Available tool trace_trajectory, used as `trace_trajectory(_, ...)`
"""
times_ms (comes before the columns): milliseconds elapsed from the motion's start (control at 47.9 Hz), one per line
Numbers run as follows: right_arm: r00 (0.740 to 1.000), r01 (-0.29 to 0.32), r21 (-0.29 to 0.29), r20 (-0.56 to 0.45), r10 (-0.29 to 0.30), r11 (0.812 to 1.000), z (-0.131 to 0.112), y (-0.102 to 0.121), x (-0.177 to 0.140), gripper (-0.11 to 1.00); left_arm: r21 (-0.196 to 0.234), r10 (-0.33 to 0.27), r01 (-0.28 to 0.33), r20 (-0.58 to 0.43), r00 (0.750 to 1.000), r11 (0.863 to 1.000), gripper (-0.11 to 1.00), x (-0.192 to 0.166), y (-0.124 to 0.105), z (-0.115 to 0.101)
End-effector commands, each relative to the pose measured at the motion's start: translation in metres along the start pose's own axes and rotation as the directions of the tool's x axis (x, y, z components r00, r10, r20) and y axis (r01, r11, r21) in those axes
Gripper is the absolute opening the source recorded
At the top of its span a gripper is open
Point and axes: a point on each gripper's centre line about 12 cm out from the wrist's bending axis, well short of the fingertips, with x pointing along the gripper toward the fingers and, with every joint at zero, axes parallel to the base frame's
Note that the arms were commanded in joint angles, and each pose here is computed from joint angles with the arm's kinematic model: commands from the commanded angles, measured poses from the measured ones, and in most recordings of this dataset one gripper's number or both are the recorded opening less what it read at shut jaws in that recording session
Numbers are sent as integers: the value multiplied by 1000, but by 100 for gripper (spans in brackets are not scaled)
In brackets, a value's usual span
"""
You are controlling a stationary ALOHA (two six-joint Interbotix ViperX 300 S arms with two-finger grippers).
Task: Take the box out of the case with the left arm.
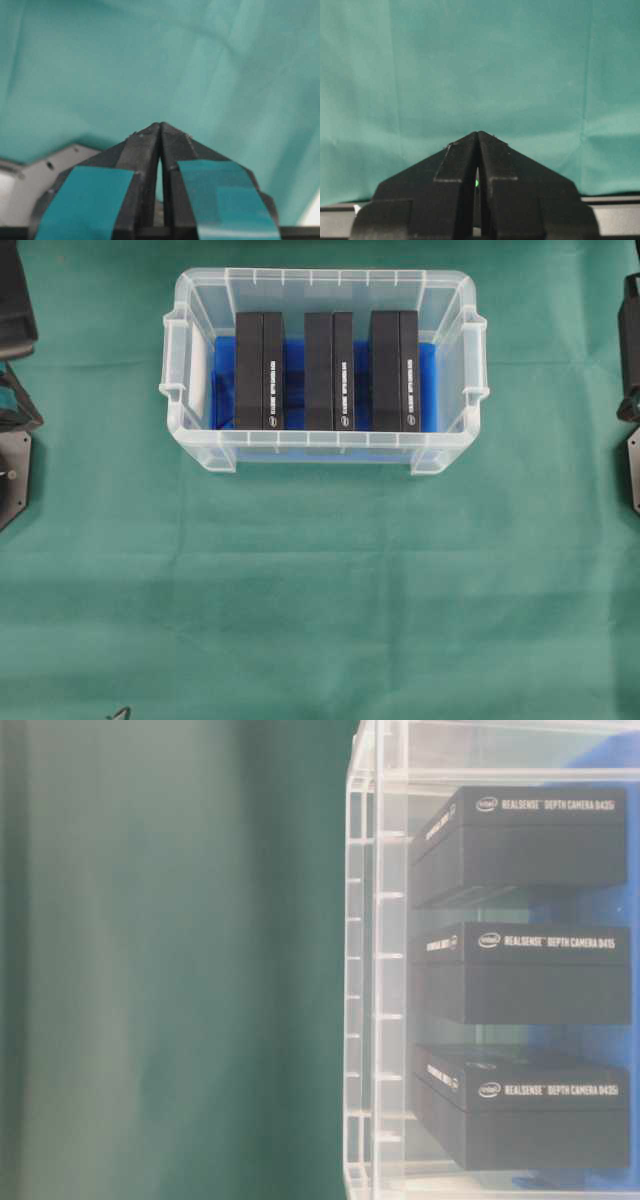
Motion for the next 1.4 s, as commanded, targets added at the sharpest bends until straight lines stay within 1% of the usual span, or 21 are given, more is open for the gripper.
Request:
trace_trajectory(0, 1000, 4, 6, 26, -4, 1000, 4, -1, -8, 1, -168, 9, -11, -11, 1000, 986, 2, -6, 0, 3)
trace_trajectory(63, 1000, 7, 6, 26, -7, 1000, 4, -1, -8, 1, -320, 24, -33, -33, 999, 947, 2, -6, 2, 1)
trace_trajectory(83, 1000, 9, 6, 26, -9, 1000, 4, -2, -8, 1, -367, 28, -40, -38, 999, 929, 2, -6, 2, 1)
trace_trajectory(125, 1000, 12, 6, 27, -12, 1000, 4, -2, -8, 1, -467, 32, -51, -49, 998, 883, 2, -6, 3, -1)
trace_trajectory(188, 1000, 15, 7, 27, -15, 1000, 4, -2, -8, 1, -603, 41, -71, -64, 997, 795, 2, -6, 4, -2)
trace_trajectory(209, 1000, 13, 7, 27, -14, 1000, 4, -2, -8, 1, -660, 47, -81, -69, 996, 747, 2, -6, 5, -3)
trace_trajectory(271, 1000, 13, 6, 25, -13, 1000, 4, -2, -7, 1, -755, 57, -99, -81, 995, 649, 2, -7, 6, -5)
trace_trajectory(334, 1000, 15, 7, 26, -15, 1000, 4, -2, -7, 1, -824, 66, -110, -89, 994, 555, 2, -7, 7, -6)
trace_trajectory(376, 1000, 15, 7, 26, -15, 1000, 4, -2, -7, 1, -854, 66, -108, -87, 994, 509, 2, -8, 8, -7)
trace_trajectory(417, 1000, 17, 7, 26, -17, 1000, 4, -2, -7, 1, -875, 65, -105, -84, 994, 472, 2, -8, 8, -8)
trace_trajectory(459, 999, 18, 7, 26, -18, 1000, 4, -3, -7, 1, -882, 61, -95, -76, 995, 461, 2, -9, 9, -8)
trace_trajectory(584, 1000, 18, 7, 25, -19, 1000, 4, -3, -7, 1, -870, 41, -52, -36, 999, 490, 2, -10, 7, -6)
trace_trajectory(730, 999, 20, 7, 25, -20, 1000, 4, -3, -7, 1, -864, 49, -36, -14, 999, 502, 2, -9, 14, 2)
trace_trajectory(835, 999, 21, 7, 25, -22, 1000, 4, -3, -7, 1, -851, 71, -43, -7, 997, 523, 2, -9, 25, 7)
trace_trajectory(897, 999, 20, 7, 25, -20, 1000, 4, -3, -7, 1, -847, 86, -50, -5, 996, 529, 2, -9, 34, 10)
trace_trajectory(939, 999, 21, 7, 25, -22, 1000, 4, -3, -7, 1, -852, 99, -54, -2, 995, 521, 2, -10, 41, 12)
trace_trajectory(1023, 999, 21, 8, 25, -22, 1000, 4, -3, -7, 1, -868, 121, -59, 1, 993, 493, 2, -11, 53, 15)
trace_trajectory(1106, 999, 21, 8, 25, -22, 1000, 4, -3, -7, 1, -875, 131, -62, 2, 991, 481, 2, -12, 60, 16)
trace_trajectory(1169, 999, 21, 8, 25, -22, 1000, 4, -3, -7, 1, -869, 132, -64, 1, 991, 490, 2, -11, 61, 17)
trace_trajectory(1294, 999, 21, 8, 25, -22, 1000, 4, -3, -7, 1, -848, 123, -78, -16, 992, 524, 2, -9, 59, 16)
trace_trajectory(1377, 999, 24, 7, 26, -24, 1000, 4, -3, -7, 1, -842, 119, -93, -35, 992, 531, 2, -8, 59, 16)
